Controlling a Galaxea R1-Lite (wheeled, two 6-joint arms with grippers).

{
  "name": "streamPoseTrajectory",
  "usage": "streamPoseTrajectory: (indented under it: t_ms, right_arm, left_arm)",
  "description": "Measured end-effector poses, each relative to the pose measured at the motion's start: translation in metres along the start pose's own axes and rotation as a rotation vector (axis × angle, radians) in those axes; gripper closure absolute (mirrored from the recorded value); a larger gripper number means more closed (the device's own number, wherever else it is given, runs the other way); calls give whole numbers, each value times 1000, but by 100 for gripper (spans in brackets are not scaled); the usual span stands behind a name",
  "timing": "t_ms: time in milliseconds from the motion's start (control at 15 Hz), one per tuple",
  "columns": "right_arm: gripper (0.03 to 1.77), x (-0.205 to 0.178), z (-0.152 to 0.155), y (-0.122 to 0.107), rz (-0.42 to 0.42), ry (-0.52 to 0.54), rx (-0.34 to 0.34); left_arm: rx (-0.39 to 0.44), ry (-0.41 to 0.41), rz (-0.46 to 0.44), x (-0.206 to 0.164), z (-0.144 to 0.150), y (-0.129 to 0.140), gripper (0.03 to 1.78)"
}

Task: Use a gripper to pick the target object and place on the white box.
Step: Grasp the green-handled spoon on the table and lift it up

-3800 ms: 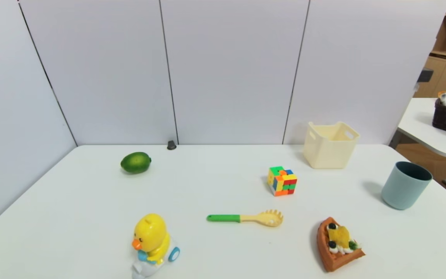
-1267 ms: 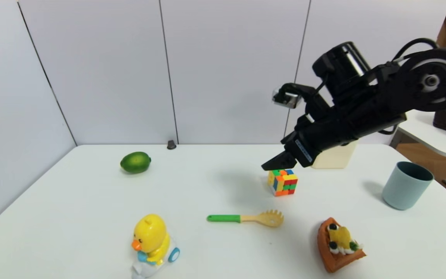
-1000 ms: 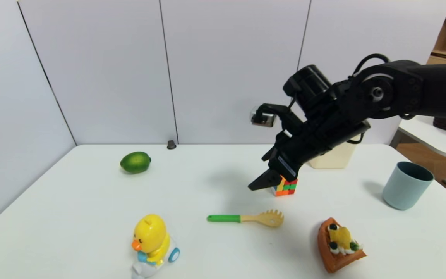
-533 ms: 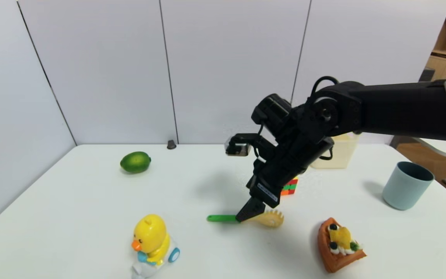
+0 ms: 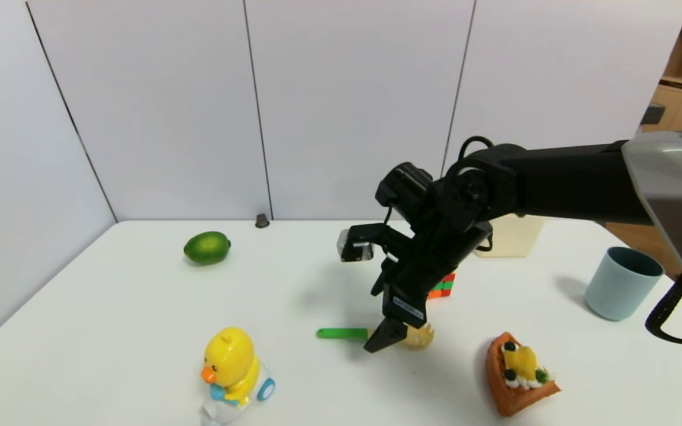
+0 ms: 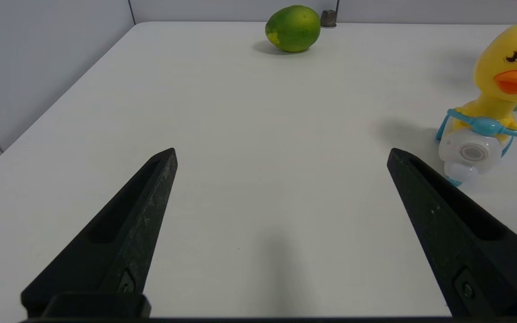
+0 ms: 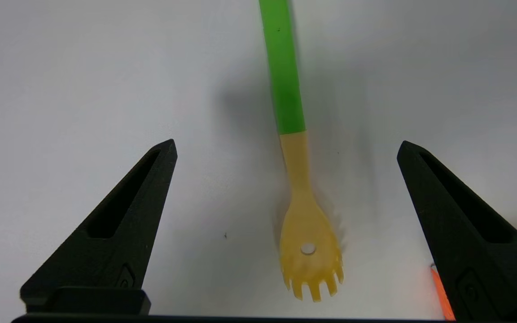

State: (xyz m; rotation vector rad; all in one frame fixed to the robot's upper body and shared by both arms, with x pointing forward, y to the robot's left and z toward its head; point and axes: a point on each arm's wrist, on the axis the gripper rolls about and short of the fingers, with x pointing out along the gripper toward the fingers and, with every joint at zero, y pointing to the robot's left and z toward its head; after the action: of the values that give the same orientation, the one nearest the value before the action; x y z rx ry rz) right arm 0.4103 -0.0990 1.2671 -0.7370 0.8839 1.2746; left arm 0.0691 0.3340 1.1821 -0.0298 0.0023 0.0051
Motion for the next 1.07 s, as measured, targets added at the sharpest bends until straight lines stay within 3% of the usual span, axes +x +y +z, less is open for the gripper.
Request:
streamPoseTrajectory:
  t_ms: [200, 1067]
  right_arm:
    - [10, 3, 0, 0, 3, 8, -57]
    - [10, 21, 0, 7, -21, 151, -67]
  left_arm:
    - [0, 0, -1, 0, 0, 0, 12]
    - [0, 0, -1, 0, 0, 0, 12]
